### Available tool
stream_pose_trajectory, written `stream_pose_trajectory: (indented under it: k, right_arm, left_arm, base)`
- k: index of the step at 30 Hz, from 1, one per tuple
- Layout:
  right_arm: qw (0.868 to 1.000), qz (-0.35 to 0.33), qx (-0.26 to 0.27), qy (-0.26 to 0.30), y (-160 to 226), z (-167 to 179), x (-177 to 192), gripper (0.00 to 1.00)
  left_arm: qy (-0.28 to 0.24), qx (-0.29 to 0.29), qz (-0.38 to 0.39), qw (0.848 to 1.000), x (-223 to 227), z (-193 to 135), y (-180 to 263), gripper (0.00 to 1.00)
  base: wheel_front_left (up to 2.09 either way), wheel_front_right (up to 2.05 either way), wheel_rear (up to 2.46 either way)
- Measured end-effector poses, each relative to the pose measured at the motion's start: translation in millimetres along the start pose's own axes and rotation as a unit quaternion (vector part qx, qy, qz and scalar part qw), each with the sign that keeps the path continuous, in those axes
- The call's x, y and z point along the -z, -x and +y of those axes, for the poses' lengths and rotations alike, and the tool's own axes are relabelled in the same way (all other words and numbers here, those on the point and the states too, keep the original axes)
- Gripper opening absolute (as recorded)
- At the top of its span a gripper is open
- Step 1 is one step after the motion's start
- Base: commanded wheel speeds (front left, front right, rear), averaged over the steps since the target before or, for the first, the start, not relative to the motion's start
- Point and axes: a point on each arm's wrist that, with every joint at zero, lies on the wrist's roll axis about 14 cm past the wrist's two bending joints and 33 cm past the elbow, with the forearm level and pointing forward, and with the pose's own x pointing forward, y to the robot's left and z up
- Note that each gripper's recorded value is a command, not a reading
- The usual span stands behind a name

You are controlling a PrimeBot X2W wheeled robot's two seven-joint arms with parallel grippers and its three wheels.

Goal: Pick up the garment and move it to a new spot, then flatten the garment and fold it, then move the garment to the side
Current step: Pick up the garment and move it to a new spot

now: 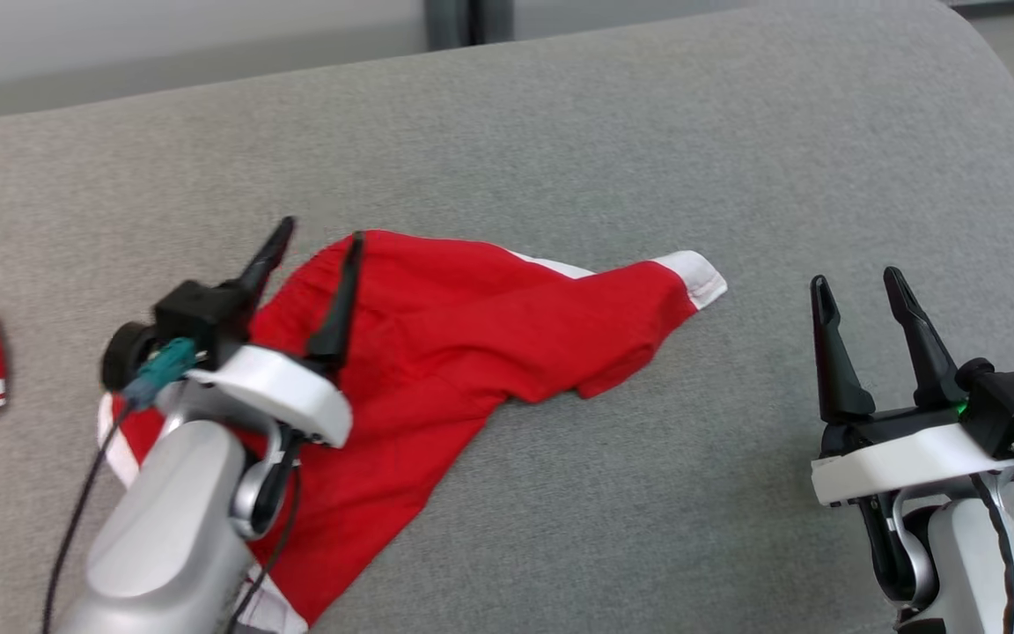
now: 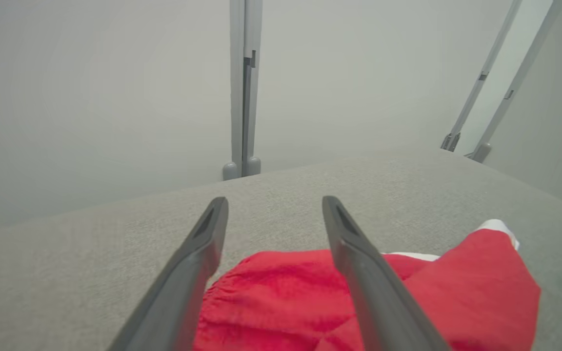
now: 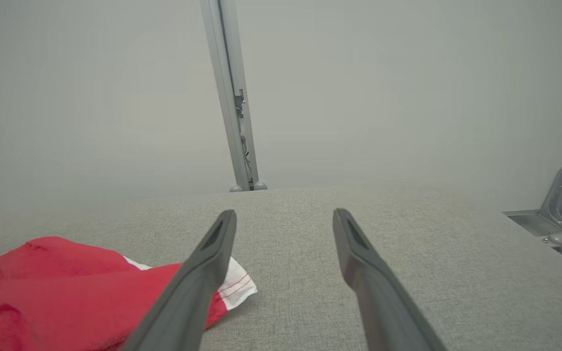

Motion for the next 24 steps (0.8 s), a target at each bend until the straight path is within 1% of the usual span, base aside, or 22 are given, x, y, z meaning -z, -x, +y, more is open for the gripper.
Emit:
stream_pose_trajectory:
  k: [1,2,3,7,11,16,24]
  right_arm:
    - [1.0,0.0,0.0,0.0,0.0,0.0,0.0,1.0]
    - [1.0,0.001,-0.009,0.001,-0.9,6.6,1.0,1.0]
    - [1.0,0.001,-0.009,0.001,-0.9,6.6,1.0,1.0]
    - [1.0,-0.001,-0.025,0.002,-2.3,18.1,0.1,1.0]
    - [0.999,-0.004,-0.034,0.004,-0.4,25.1,-2.3,1.0]
    - [0.999,-0.005,-0.041,0.005,6.2,27.9,-4.6,1.0]
    - [0.999,-0.002,-0.045,0.009,24.2,28.7,-6.1,1.0]
  left_arm:
    - [0.0,0.0,0.0,1.0,0.0,0.0,0.0,1.0]
    - [0.001,-0.043,-0.007,0.999,-4.9,27.5,13.2,1.0]
    - [0.001,-0.043,-0.007,0.999,-4.9,27.5,13.2,1.0]
    - [0.002,-0.119,-0.015,0.993,-10.5,73.5,45.2,1.0]
    - [-0.001,-0.166,-0.021,0.986,-15.7,101.0,76.3,1.0]
    - [-0.005,-0.187,-0.038,0.982,-26.4,106.9,102.1,1.0]
    - [-0.018,-0.197,-0.063,0.978,-38.8,94.7,132.2,1.0]
  base:
    - [0.0,0.0,0.0]
    - [0.0,0.0,0.0]
    - [0.0,0.0,0.0]
    - [0.0,0.0,0.0]
    - [0.0,0.0,0.0]
    - [0.0,0.0,0.0]
    - [0.0,0.0,0.0]
